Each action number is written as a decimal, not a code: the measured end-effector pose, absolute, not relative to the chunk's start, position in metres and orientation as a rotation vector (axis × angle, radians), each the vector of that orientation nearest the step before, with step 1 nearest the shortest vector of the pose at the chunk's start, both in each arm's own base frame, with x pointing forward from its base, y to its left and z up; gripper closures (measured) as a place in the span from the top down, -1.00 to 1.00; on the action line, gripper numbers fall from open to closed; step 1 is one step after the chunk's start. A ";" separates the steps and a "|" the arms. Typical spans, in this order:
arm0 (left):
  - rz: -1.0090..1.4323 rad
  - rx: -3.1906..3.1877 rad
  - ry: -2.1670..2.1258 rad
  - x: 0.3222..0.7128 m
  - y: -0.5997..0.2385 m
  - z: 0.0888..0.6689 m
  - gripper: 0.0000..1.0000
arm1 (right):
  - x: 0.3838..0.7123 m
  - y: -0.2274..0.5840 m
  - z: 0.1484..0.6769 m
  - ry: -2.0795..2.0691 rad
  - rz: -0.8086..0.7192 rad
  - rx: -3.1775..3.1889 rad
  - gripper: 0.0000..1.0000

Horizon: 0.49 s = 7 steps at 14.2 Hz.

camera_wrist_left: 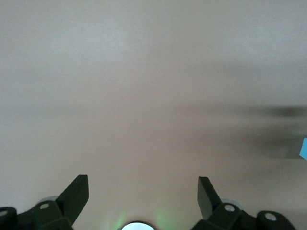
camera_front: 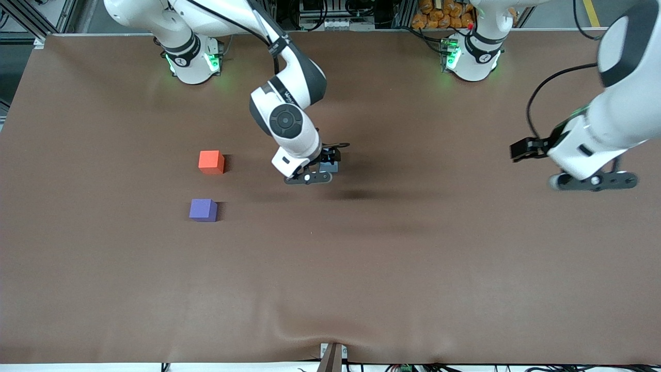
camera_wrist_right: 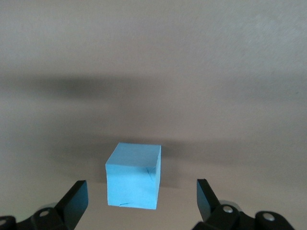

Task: Place blue block between orange and purple blocks
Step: 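Grasp the blue block with the right gripper while the left gripper retracts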

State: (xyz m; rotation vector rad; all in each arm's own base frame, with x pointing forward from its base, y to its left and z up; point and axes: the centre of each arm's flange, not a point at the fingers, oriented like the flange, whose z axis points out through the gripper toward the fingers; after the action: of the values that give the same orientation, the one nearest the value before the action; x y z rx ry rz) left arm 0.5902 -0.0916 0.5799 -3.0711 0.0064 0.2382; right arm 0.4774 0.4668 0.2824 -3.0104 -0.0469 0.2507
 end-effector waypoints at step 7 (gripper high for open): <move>0.222 -3.050 0.116 0.566 -0.045 0.613 1.00 | 0.445 0.493 0.263 -0.017 0.259 -3.030 1.00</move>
State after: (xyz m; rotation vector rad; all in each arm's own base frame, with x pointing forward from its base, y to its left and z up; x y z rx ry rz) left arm 0.5663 -0.0454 0.6128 -3.0502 0.1163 0.2218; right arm 0.4451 0.4930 0.2629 -3.0303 -0.0166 0.2587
